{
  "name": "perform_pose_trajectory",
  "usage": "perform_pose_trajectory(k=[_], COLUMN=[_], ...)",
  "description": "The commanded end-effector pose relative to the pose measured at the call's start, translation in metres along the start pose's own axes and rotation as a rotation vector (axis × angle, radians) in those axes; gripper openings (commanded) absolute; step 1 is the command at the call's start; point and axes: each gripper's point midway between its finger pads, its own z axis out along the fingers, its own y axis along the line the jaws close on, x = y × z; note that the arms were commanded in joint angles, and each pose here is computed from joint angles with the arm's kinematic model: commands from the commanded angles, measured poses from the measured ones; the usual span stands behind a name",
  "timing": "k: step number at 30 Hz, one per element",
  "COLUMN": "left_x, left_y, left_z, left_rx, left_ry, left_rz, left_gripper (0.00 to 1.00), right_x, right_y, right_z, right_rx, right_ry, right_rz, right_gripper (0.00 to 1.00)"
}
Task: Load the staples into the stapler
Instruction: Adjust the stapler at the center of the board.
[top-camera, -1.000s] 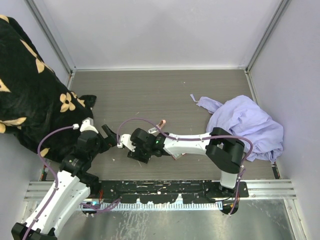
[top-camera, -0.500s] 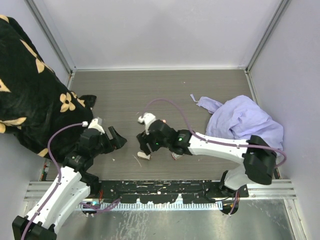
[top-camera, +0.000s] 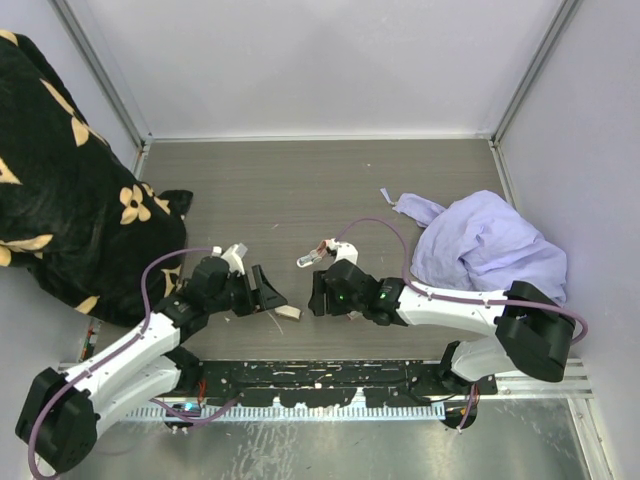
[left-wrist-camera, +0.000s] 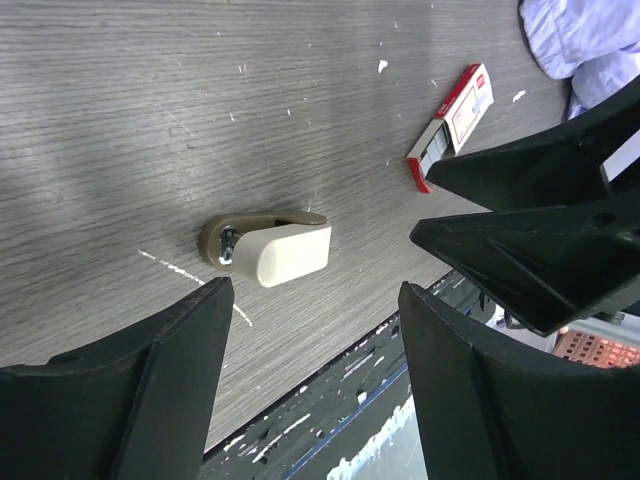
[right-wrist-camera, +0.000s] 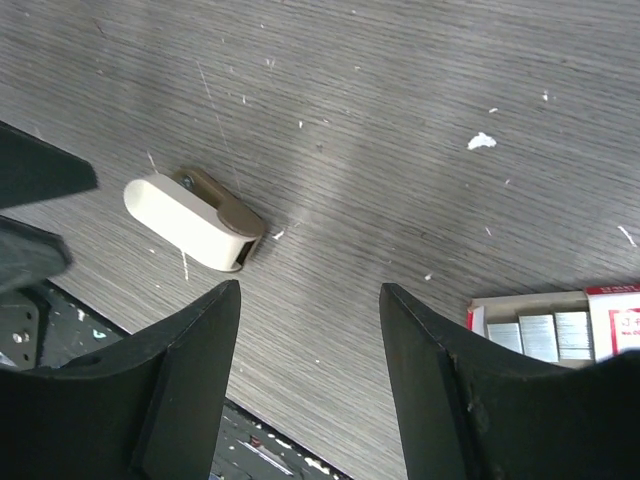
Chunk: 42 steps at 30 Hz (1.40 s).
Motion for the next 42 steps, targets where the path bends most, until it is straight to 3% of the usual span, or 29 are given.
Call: perform_pose_trajectory(k=[1, 7, 14, 28, 33, 38, 42], left_x=[-0.016, -0.008, -0.001, 0.014, 0.033, 0.048, 0.054], left_y=[-0.029, -0.006, -0.014, -0.004, 0.001, 0.003, 0.010], left_z=[0.006, 0.017, 0.023, 0.029, 0.030, 0.028, 0.021], left_rx=[0.085, -0.026, 0.028, -0.018, -0.037, -0.063, -0.111], left_ry=[-0.033, 0.004, 0.042, 0.093, 0.140, 0.153, 0.159], left_rz=[0.046, 0.039, 0.049, 0.027, -0.029, -0.058, -0.071], left_gripper=[0.68, 0.66, 0.65, 0.31, 0.23, 0.22, 0.29], right_x=[-0.025, -0.028, -0.028, -0.027, -0.028, -0.027, -0.024], right_y=[0.027, 0.030, 0.028, 0.024, 0.025, 0.027, 0.035], right_z=[-0.002, -0.004, -0.005, -0.006, -0.006, -0.006, -0.006], right_rx=[-0.083, -0.108, -0.105, -0.096, -0.099, -0.113, -0.179], right_ry=[-0.084, -0.100, -0.108, -0.115, -0.116, -0.114, -0.119], right_rz=[0.058, 0.078, 0.080, 0.083, 0.082, 0.068, 0.005], right_gripper=[0.63, 0.63, 0.63, 0.62, 0.62, 0.62, 0.64])
